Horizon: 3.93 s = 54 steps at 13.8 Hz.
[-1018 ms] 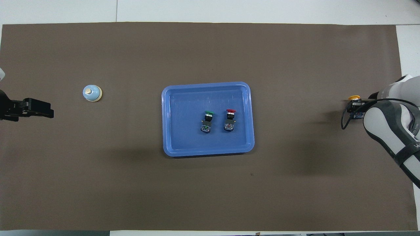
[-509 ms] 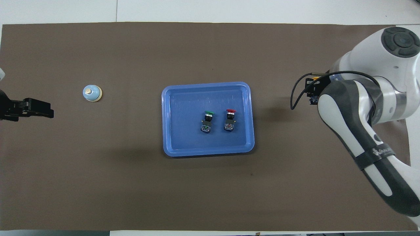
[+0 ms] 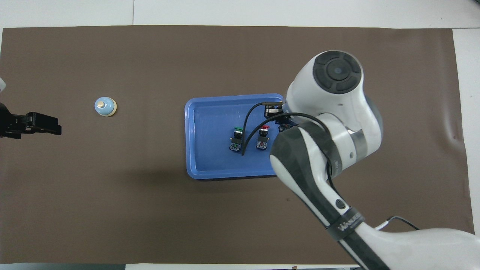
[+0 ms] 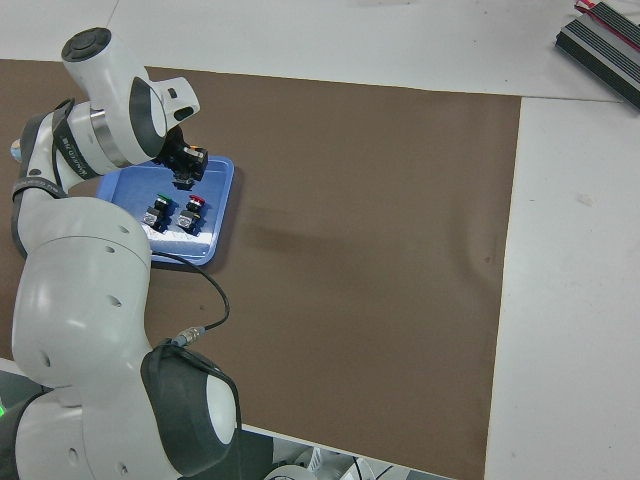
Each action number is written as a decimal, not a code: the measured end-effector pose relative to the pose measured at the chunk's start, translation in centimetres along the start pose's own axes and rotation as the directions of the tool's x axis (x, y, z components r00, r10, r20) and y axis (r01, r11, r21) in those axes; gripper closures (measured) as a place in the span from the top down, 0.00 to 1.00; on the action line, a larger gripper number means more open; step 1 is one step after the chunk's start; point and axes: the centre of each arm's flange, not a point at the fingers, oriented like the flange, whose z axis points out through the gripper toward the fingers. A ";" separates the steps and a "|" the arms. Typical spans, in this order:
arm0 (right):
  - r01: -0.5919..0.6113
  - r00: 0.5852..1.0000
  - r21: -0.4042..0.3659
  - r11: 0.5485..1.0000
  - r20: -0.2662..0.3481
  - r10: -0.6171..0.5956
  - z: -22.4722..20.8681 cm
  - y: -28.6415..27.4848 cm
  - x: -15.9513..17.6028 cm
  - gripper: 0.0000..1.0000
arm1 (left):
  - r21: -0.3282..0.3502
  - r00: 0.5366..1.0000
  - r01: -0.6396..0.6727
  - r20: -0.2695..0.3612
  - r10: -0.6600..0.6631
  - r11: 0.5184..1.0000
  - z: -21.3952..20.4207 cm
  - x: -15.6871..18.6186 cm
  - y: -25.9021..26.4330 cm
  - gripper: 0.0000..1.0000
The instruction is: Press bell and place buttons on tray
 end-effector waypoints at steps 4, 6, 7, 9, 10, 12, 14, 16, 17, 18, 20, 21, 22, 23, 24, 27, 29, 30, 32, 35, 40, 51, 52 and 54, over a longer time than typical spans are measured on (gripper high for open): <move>0.058 0.998 0.015 0.998 0.000 -0.058 2.4 -8.6 -5.0 0.42 | 0.000 1.000 0.000 0.000 0.000 1.000 0.0 0.0 0.0 1.00; 0.063 0.998 0.007 0.998 -0.005 -0.063 5.0 -12.1 -6.4 0.42 | 0.000 1.000 0.000 0.000 0.000 1.000 0.0 0.0 0.0 1.00; 0.061 0.998 0.005 0.998 -0.013 -0.061 6.3 -13.5 -6.9 0.42 | 0.000 1.000 0.000 0.000 0.000 1.000 0.0 0.0 0.0 1.00; 0.055 0.998 0.016 0.998 -0.019 -0.055 8.8 -15.5 -7.7 0.42 | 0.000 1.000 0.000 0.000 0.000 1.000 0.0 0.0 0.0 1.00; 0.054 0.998 0.024 0.998 -0.028 -0.054 9.8 -16.1 -7.8 0.42 | 0.000 1.000 0.000 0.000 0.000 1.000 0.0 0.0 0.0 1.00; 0.058 0.998 0.030 0.998 -0.034 -0.057 11.1 -16.4 -7.7 0.42 | 0.000 1.000 0.000 0.000 0.000 1.000 0.0 0.0 0.0 1.00; 0.059 0.997 0.039 0.997 -0.041 -0.058 12.1 -16.3 -7.8 0.42 | 0.000 1.000 0.000 0.000 0.000 1.000 0.0 0.0 0.0 1.00; 0.063 0.997 0.042 0.997 -0.041 -0.062 13.5 -16.0 -8.3 0.42 | 0.000 1.000 0.000 0.000 0.000 1.000 0.0 0.0 0.0 1.00; 0.065 0.997 0.045 0.997 -0.045 -0.063 13.9 -16.0 -8.5 0.42 | 0.000 1.000 0.000 0.000 0.000 1.000 0.0 0.0 0.0 1.00; 0.067 0.997 0.052 0.996 -0.051 -0.064 14.0 -16.0 -8.5 0.42 | 0.000 1.000 0.000 0.000 0.000 1.000 0.0 0.0 0.0 1.00; 0.068 0.996 0.064 0.996 -0.061 -0.064 14.1 -16.0 -8.5 0.42 | 0.000 1.000 0.000 0.000 0.000 1.000 0.0 0.0 0.0 1.00; 0.069 0.995 0.075 0.995 -0.071 -0.064 14.2 -16.1 -8.5 0.42 | 0.000 1.000 0.000 0.000 0.000 1.000 0.0 0.0 0.0 1.00; 0.071 0.995 0.083 0.994 -0.078 -0.064 14.4 -16.0 -8.6 0.42 | 0.000 1.000 0.000 0.000 0.000 1.000 0.0 0.0 0.0 1.00; 0.073 0.995 0.088 0.993 -0.081 -0.065 14.8 -16.0 -8.8 0.42 | 0.000 1.000 0.000 0.000 0.000 1.000 0.0 0.0 0.0 1.00; 0.074 0.995 0.089 0.993 -0.080 -0.067 15.2 -15.9 -9.0 0.42 | 0.000 1.000 0.000 0.000 0.000 1.000 0.0 0.0 0.0 1.00; 0.073 0.995 0.090 0.993 -0.081 -0.066 15.6 -15.8 -9.3 0.50 | 0.000 1.000 0.000 0.000 0.000 1.000 0.0 0.0 0.0 1.00; 0.060 0.995 0.093 0.994 -0.082 -0.052 15.3 -15.8 -9.3 0.71 | 0.000 1.000 0.000 0.000 0.000 1.000 0.0 0.0 0.0 1.00; 0.045 0.996 0.093 0.995 -0.081 -0.037 15.1 -15.8 -9.3 0.81 | 0.000 1.000 0.000 0.000 0.000 1.000 0.0 0.0 0.0 1.00; 0.005 0.998 0.070 0.998 -0.062 -0.001 13.6 -16.1 -9.1 1.00 | 0.000 1.000 0.000 0.000 0.000 1.000 0.0 0.0 0.0 1.00; -0.062 0.997 0.016 0.998 -0.038 0.062 7.8 -16.0 -7.2 1.00 | 0.000 1.000 0.000 0.000 0.000 1.000 0.0 0.0 0.0 1.00; -0.130 0.991 -0.051 0.990 -0.043 0.127 -2.9 -5.2 -1.0 1.00 | 0.000 1.000 0.000 0.000 0.000 1.000 0.0 0.0 0.0 1.00; 0.114 0.993 -0.100 0.988 0.006 -0.114 -10.6 21.8 6.9 1.00 | 0.000 1.000 0.000 0.000 0.000 1.000 0.0 0.0 0.0 1.00; 0.121 0.993 -0.095 0.988 0.015 -0.120 -11.5 23.4 6.6 1.00 | 0.000 1.000 0.000 0.000 0.000 1.000 0.0 0.0 0.0 1.00; 0.134 0.991 -0.081 0.988 0.036 -0.132 -13.6 25.8 5.3 1.00 | 0.000 1.000 0.000 0.000 0.000 1.000 0.0 0.0 0.0 1.00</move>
